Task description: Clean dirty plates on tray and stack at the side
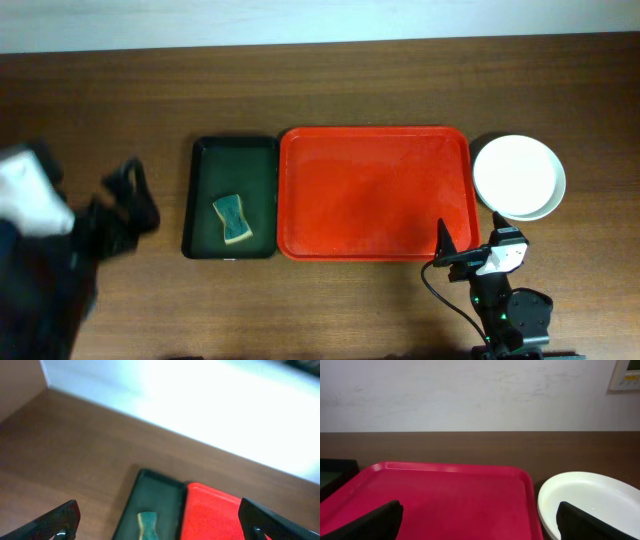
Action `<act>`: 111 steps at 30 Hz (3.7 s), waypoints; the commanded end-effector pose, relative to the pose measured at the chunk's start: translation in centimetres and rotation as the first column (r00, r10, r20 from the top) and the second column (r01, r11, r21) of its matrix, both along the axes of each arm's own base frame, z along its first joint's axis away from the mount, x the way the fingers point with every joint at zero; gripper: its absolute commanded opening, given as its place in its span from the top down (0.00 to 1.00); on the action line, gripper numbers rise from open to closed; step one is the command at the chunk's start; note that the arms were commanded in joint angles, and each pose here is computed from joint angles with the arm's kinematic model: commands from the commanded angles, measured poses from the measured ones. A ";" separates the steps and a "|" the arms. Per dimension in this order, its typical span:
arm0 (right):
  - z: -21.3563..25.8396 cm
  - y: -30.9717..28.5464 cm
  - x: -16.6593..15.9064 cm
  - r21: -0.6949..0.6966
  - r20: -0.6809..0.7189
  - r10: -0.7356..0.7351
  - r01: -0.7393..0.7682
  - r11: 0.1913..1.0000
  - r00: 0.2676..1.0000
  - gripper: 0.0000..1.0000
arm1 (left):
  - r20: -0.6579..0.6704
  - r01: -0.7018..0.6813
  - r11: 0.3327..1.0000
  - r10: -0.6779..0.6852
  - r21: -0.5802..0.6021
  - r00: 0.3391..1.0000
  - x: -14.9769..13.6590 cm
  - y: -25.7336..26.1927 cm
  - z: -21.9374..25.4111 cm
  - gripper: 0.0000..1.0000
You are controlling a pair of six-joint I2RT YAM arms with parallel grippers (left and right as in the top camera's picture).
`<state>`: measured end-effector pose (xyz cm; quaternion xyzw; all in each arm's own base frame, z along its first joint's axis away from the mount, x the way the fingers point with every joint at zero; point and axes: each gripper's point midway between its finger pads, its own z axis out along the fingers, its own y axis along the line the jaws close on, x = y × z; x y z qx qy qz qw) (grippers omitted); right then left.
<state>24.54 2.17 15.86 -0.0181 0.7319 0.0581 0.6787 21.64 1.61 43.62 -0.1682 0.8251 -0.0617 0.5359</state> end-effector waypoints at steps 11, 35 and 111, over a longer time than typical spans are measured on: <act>-0.2 -0.3 0.0 0.000 -0.003 -0.015 0.015 1.000 1.000 0.02 | 0.345 -0.165 0.986 0.146 0.026 0.927 -16.0 2.7 -2.3 0.01; -0.2 -0.3 0.0 0.000 -0.003 -0.015 0.015 1.000 1.000 0.02 | 0.830 -0.121 0.990 0.127 -0.072 0.543 -4.8 2.1 -5.0 0.01; -0.2 -0.3 0.0 0.000 -0.003 -0.015 0.015 1.000 1.000 0.01 | 0.296 0.115 0.936 -0.219 0.333 0.930 2.9 -1.8 -28.0 0.01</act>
